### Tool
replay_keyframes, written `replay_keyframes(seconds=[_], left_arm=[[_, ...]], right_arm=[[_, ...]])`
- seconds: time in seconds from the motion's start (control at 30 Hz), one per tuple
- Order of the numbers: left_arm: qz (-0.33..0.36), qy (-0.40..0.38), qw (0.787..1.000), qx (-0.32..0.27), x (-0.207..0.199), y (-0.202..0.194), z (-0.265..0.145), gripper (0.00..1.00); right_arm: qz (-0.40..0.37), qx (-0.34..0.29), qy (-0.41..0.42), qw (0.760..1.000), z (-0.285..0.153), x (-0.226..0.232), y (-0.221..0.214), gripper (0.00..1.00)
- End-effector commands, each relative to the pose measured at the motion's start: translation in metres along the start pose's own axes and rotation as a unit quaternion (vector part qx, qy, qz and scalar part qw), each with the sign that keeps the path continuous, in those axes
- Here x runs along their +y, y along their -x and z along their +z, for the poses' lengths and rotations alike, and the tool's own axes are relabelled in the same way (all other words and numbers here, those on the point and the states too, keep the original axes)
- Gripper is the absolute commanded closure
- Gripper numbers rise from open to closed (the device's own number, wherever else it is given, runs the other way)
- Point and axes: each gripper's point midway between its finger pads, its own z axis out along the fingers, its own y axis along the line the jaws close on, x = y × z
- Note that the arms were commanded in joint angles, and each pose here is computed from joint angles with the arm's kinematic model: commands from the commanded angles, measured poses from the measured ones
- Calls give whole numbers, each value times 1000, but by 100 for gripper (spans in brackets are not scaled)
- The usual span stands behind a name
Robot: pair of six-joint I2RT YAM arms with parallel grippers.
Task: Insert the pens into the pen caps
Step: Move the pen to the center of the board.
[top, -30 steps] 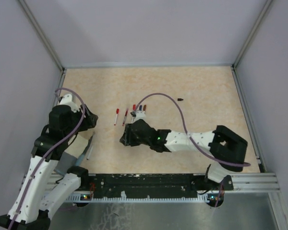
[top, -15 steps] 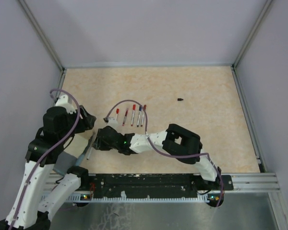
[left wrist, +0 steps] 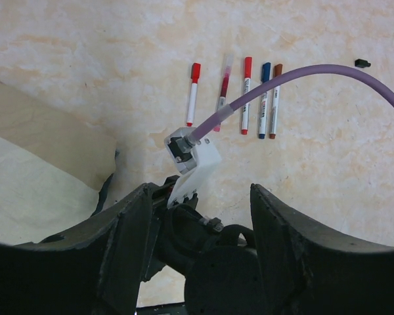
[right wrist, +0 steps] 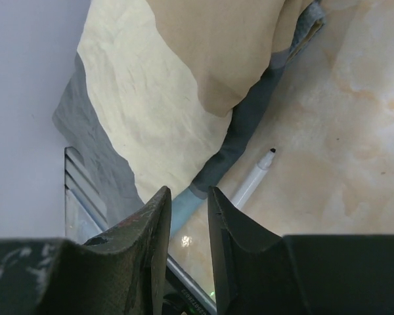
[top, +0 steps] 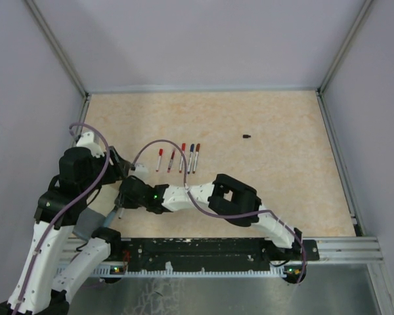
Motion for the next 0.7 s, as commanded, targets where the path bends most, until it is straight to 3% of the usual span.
replay_keyframes(seconds=[0.0, 0.27, 0.67], left_arm=[[7, -11, 1000, -12, -4, 8, -9, 33], [-1, -16, 1000, -24, -5, 13, -18, 33], [-5, 5, 997, -82, 2, 41, -48, 33]], right_arm=[[-22, -17, -26, 999, 5, 7, -4, 72], [-80, -54, -114, 989, 6, -10, -1, 66], [-124, -73, -166, 976, 17, -20, -7, 63]])
